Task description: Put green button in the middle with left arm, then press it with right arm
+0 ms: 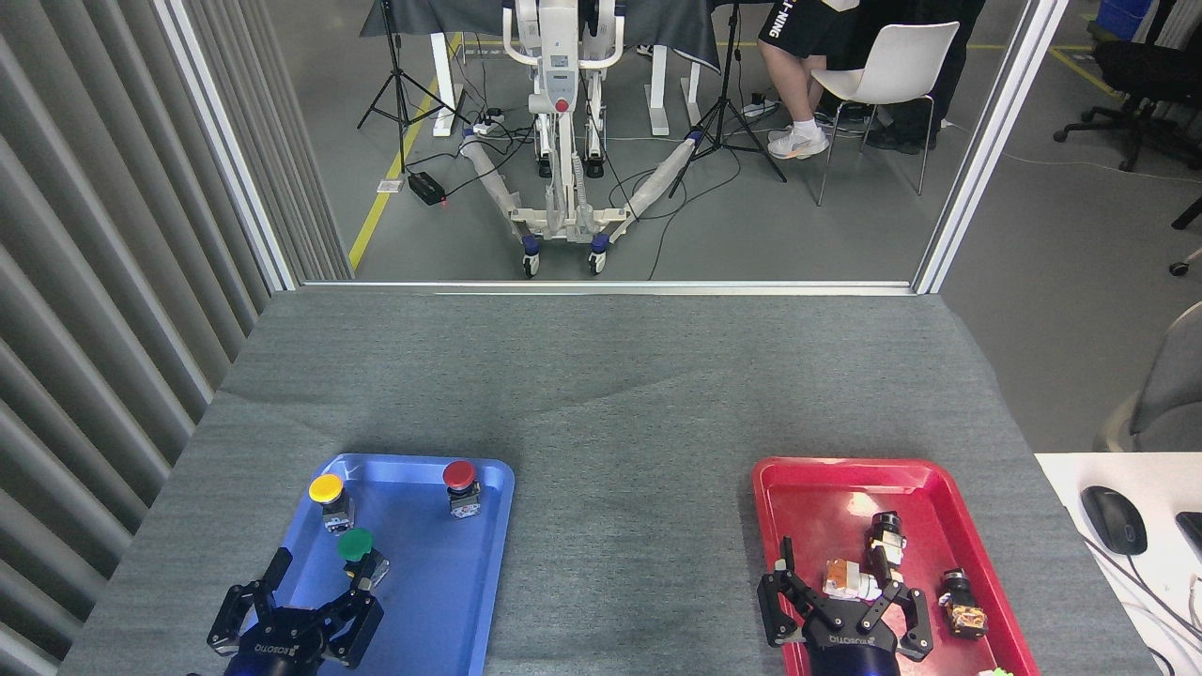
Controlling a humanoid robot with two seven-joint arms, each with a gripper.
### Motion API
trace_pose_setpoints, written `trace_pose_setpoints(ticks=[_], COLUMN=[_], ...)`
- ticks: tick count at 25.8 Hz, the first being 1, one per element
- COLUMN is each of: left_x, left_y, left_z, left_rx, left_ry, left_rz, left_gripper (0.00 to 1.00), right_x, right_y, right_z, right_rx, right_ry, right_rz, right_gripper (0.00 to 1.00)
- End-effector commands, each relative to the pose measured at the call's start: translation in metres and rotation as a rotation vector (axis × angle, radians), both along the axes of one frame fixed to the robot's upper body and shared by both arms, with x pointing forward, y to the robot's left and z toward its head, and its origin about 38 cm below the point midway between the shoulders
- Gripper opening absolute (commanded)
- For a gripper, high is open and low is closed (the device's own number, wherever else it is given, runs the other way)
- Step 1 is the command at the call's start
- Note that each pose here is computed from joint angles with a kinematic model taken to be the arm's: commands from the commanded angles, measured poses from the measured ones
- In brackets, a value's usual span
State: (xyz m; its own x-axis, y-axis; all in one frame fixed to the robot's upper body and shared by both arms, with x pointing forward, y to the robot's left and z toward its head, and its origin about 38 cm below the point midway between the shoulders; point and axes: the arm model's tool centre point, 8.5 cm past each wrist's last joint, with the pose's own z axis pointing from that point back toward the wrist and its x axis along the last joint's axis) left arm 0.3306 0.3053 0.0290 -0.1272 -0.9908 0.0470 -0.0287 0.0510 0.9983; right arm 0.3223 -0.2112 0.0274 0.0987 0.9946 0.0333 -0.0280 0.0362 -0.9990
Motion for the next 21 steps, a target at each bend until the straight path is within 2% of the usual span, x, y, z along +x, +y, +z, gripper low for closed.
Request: trace_pose_setpoints(ticks=[1, 10, 21], left_x=[0.0003, 0.0048, 0.0036], left_y=[0.0008, -0.0002, 0.0019], left_z=[-0.0005, 0.0021, -0.0064], left_rx=[-0.009, -0.007, -0.006], left_ry=[0.0, -0.019, 0.011], left_rz=[0.005, -0.014, -0.009], left_gripper=[0.99, 0.99, 0.99], right_x=[0.0006, 0.0006, 0.0006], right_y=[0.0002, 0.0003, -0.0012], right_z=[0.0022, 0.0022, 0.0022], right_rx=[0.002, 0.0, -0.003], right_ry=[-0.006, -0.006, -0.006], right_rz=[-0.001, 0.0, -0.001], right_gripper=[1.0, 1.0, 1.0])
